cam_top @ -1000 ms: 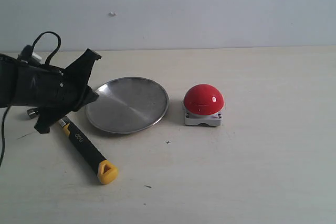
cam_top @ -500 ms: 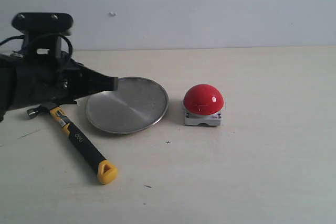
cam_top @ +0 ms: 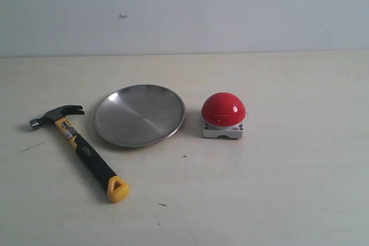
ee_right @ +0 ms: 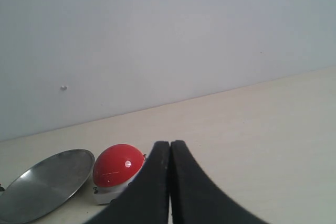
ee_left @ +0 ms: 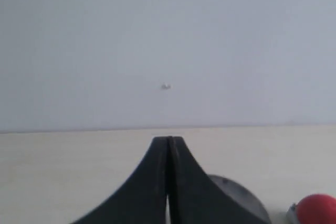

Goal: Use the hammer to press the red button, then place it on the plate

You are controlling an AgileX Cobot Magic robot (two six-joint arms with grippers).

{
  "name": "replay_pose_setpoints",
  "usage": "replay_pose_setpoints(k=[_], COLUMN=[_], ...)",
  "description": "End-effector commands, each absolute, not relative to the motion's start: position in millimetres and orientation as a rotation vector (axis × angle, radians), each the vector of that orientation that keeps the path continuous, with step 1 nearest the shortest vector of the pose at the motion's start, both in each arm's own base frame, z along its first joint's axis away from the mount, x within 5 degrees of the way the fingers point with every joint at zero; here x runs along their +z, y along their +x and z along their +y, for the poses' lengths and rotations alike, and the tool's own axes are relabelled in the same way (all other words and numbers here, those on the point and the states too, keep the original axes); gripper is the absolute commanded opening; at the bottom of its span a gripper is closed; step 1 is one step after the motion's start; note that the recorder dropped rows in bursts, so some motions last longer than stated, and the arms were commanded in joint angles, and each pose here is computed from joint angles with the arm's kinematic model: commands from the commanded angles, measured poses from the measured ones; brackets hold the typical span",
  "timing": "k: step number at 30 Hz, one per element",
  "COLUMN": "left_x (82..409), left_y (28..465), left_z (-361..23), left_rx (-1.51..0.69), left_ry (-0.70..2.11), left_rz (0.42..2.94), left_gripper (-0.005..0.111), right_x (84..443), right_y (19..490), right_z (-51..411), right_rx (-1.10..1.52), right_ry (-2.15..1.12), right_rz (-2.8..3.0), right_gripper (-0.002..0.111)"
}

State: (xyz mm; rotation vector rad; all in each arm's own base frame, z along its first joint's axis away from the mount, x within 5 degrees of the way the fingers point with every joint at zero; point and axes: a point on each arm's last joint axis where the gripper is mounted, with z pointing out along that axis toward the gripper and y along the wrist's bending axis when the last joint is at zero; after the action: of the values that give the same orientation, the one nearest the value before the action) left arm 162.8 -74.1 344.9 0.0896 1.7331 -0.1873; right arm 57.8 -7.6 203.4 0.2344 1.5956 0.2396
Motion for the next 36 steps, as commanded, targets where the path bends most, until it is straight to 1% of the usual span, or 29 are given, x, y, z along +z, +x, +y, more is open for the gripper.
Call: replay_pose_setpoints(k=[1, 3, 6, 8, 11, 12, 14, 17, 18, 21, 24, 26, 31, 36], left_x=[333, 318, 298, 289, 286, 286, 287, 290, 292, 299, 305, 304, 298, 296], left_y=[135, 128, 127, 128, 129, 131, 134, 139, 140, 142, 143, 144, 144, 144], left_z=[-62, -65, -66, -67, -73, -74, -71, -62, -61, -60, -60, -59, -59, -60], left_rx=[-0.272, -0.278, -0.296, -0.296, -0.258, -0.253, -0.295, -0.472, -0.524, -0.661, -0.735, -0.724, -0.501, -0.429], left_ry=[0.164, 0.280, 0.287, 0.285, 0.419, 0.416, 0.297, -0.055, -0.110, -0.194, -0.176, -0.144, 0.101, 0.177], left_rz=[1.683, 1.680, 1.725, 1.731, 1.693, 1.692, 1.704, 1.694, 1.676, 1.611, 1.551, 1.557, 1.611, 1.611], left_gripper=[0.000, 0.000, 0.000, 0.000, 0.000, 0.000, 0.000, 0.000, 0.000, 0.000, 0.000, 0.000, 0.000, 0.000], right_x=[204, 204, 204, 204, 204, 204, 204, 204, 204, 204, 204, 204, 204, 204], right_y=[57, 57, 57, 57, 57, 57, 57, 57, 57, 57, 57, 57, 57, 57], right_z=[-7, -7, -7, -7, -7, -7, -7, -7, -7, -7, -7, -7, -7, -7], right_rx=[0.231, 0.231, 0.231, 0.231, 0.231, 0.231, 0.231, 0.231, 0.231, 0.231, 0.231, 0.231, 0.231, 0.231], right_ry=[0.220, 0.220, 0.220, 0.220, 0.220, 0.220, 0.220, 0.220, 0.220, 0.220, 0.220, 0.220, 0.220, 0.220], right_rz=[1.585, 1.585, 1.585, 1.585, 1.585, 1.585, 1.585, 1.585, 1.585, 1.585, 1.585, 1.585, 1.585, 1.585], right_gripper=[0.000, 0.000, 0.000, 0.000, 0.000, 0.000, 0.000, 0.000, 0.000, 0.000, 0.000, 0.000, 0.000, 0.000])
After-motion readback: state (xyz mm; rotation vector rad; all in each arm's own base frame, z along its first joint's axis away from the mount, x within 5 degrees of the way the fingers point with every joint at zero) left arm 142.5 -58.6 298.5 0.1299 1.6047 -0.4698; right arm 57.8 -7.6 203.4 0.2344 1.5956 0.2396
